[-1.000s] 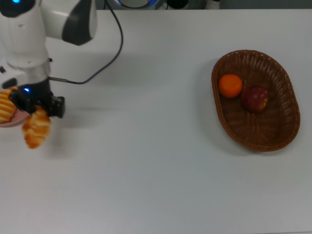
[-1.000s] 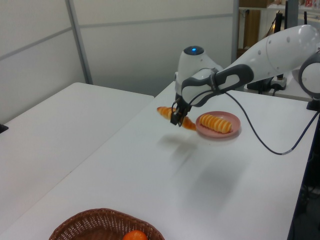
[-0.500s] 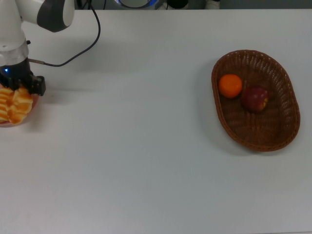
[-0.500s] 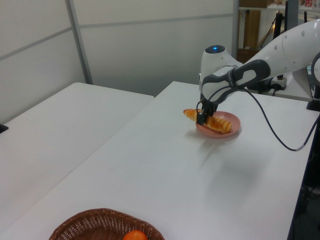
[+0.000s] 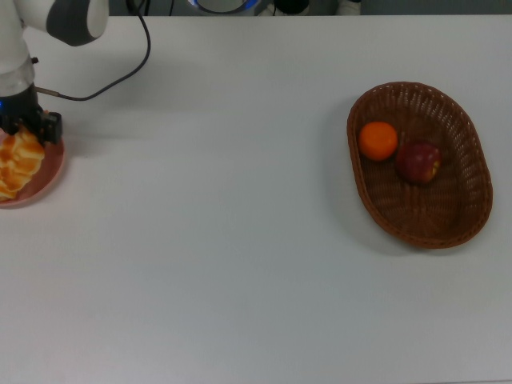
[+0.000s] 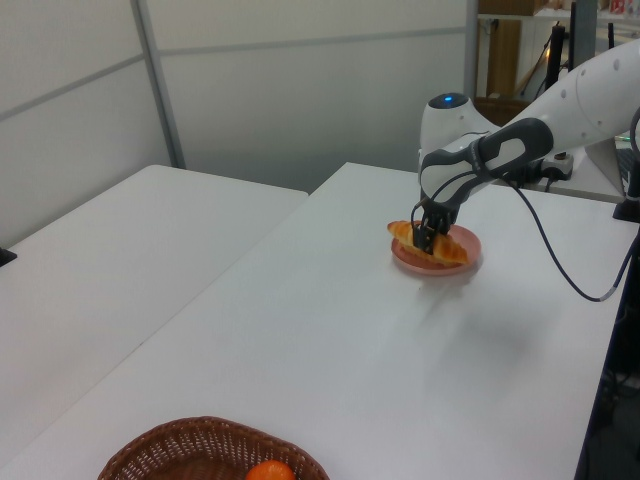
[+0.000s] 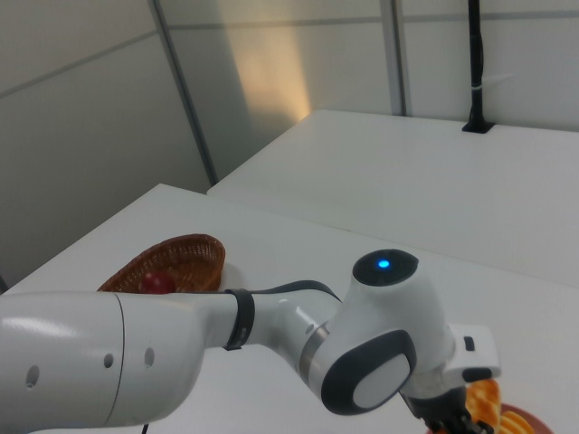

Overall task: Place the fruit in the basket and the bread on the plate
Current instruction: 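Grasp the braided roll and carry it onto the pink plate, then open the gripper and raise it away from the plate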

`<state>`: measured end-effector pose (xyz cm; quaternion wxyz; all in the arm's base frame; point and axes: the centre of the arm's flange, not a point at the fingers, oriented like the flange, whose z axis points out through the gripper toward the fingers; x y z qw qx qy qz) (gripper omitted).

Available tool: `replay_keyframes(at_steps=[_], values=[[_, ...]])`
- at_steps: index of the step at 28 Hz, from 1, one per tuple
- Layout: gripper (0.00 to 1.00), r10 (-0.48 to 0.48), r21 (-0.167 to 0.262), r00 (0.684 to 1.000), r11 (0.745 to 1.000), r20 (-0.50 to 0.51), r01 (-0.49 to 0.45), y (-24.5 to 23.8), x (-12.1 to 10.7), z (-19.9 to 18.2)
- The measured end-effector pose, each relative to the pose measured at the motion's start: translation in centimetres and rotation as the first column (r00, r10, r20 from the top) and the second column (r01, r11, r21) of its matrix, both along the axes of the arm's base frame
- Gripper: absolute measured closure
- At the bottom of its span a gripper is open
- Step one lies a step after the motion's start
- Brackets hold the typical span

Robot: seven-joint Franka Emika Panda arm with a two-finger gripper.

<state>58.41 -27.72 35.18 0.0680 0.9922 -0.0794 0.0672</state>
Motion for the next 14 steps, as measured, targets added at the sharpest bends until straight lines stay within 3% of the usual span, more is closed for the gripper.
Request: replay_keyframes(at_steps=[5, 8, 10, 14], values=[[0.27, -0.014, -0.002, 1.000, 1.000, 0.002, 0.014, -0.8, -0.4, 0.2], [0.19, -0.016, -0.005, 1.000, 1.000, 0.007, 0.016, -1.0, -0.4, 0.5], [0.07, -0.016, -0.008, 1.000, 1.000, 0.012, 0.016, -1.1, -0.4, 0.8], [0.00, -0.008, -0.018, 1.000, 1.000, 0.024, 0.008, -1.2, -0.2, 1.8]])
